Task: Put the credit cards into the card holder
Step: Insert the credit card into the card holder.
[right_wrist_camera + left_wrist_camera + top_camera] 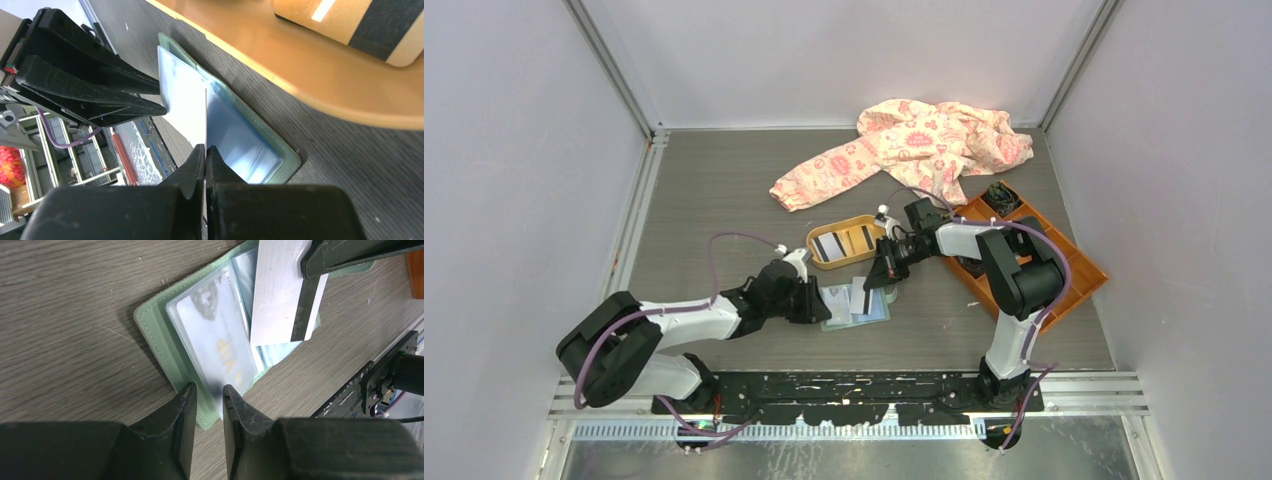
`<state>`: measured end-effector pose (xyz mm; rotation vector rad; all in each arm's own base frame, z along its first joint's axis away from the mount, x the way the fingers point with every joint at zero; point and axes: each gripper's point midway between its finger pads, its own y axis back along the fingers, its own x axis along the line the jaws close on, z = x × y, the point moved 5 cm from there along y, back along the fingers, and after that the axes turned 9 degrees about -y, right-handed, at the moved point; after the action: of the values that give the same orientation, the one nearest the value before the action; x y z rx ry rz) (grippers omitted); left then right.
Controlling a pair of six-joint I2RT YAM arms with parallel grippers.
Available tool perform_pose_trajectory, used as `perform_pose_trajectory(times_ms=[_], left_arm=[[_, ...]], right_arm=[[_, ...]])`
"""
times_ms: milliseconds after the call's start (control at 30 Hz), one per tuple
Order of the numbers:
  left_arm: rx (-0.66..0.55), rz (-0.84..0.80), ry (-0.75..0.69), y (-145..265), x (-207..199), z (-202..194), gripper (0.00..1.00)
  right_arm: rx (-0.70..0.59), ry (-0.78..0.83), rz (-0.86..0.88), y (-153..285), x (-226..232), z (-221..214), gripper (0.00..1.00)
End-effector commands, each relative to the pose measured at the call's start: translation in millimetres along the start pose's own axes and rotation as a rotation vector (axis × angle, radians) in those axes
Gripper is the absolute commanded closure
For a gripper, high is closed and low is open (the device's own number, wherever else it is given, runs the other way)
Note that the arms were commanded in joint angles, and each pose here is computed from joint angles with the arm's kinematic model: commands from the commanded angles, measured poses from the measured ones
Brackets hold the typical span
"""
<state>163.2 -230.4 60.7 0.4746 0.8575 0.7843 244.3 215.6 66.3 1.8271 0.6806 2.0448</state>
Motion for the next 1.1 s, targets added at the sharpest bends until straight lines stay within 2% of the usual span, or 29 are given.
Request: perform_pose_trajectory(times_ms=[0, 333, 600, 1067], left_arm=[[0.006, 0.041, -0.031, -7, 4, 4, 0.73], [0.036, 0.063, -0.029, -9, 7, 0, 0.83], [0.039, 0.071, -0.022, -10, 8, 0, 0.84], [0.047, 0.070, -0.018, -13, 10, -3, 0.85]], right_arm=[[-0.005, 0.047, 0.060, 1, 14, 4, 0.99], [-0.001, 0.024, 0.050, -4, 10, 3, 0.99], [-0.024, 0.007, -0.019, -7, -2, 2, 0.99], [0.049, 0.003, -0.040, -28, -7, -16, 0.99]])
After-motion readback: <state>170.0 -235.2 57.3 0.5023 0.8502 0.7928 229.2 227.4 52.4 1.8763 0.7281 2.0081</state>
